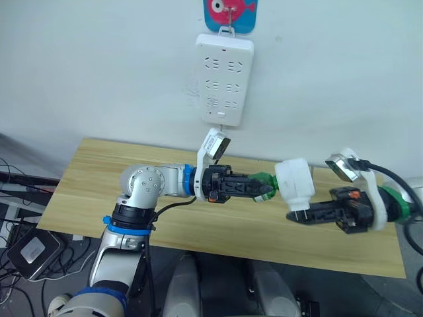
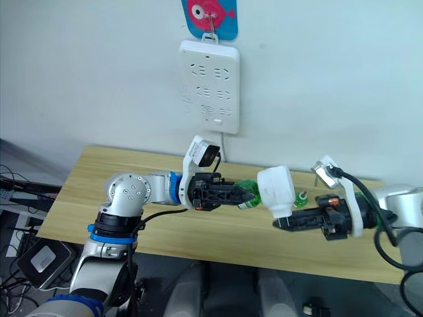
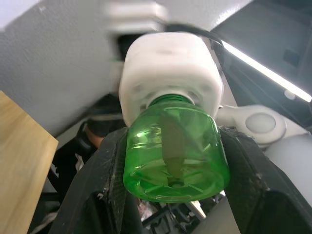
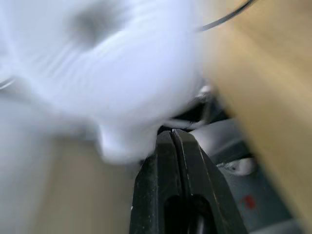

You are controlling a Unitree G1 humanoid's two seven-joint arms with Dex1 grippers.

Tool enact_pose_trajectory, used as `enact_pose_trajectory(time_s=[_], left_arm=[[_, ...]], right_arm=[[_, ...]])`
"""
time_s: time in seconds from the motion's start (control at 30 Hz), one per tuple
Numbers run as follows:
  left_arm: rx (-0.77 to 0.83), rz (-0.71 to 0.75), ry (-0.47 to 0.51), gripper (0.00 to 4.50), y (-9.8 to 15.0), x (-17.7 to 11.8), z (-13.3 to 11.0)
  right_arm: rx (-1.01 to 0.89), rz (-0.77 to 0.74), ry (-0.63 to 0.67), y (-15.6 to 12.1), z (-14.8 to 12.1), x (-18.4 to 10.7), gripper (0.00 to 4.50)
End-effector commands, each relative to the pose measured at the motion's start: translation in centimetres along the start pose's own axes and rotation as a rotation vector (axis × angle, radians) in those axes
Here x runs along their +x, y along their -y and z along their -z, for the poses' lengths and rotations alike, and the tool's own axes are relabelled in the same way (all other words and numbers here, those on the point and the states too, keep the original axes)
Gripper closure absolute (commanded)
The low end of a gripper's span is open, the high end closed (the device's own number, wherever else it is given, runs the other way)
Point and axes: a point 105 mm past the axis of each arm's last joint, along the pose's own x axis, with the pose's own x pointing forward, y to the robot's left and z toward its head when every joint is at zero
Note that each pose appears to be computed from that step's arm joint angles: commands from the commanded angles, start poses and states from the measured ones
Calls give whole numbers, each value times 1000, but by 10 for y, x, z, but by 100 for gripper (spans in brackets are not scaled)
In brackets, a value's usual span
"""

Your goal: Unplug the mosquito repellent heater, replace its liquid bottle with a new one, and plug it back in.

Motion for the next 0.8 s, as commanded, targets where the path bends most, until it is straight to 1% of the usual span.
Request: enact_pose_trajectory(time_s=[0.03,0.13,0.27,0.37,0.43,0.47,0.5,0.57,0.7,0.8], left_arm=[[31,31,1,219,4,5,-4],[34,29,-6,219,3,7,-2],[40,27,-16,219,2,7,-1],[41,28,-23,219,1,7,0],[42,34,-32,219,2,7,3],[43,36,-38,219,3,7,5],[43,40,-43,219,3,7,6],[44,43,-47,219,4,7,7],[47,46,-53,219,4,7,8],[49,63,-57,219,7,7,7]], right_arm=[[-60,-66,55,-21,-18,3,446],[-133,-115,77,-29,-36,9,446],[-189,-132,113,-32,-61,15,446],[-210,-92,187,-28,-89,18,446],[-215,64,231,-6,-105,22,446],[-208,118,245,3,-110,22,446],[-201,166,255,13,-114,21,446],[-186,205,262,22,-118,20,446],[-202,328,199,45,-109,18,446],[-161,439,202,76,-99,8,446]])
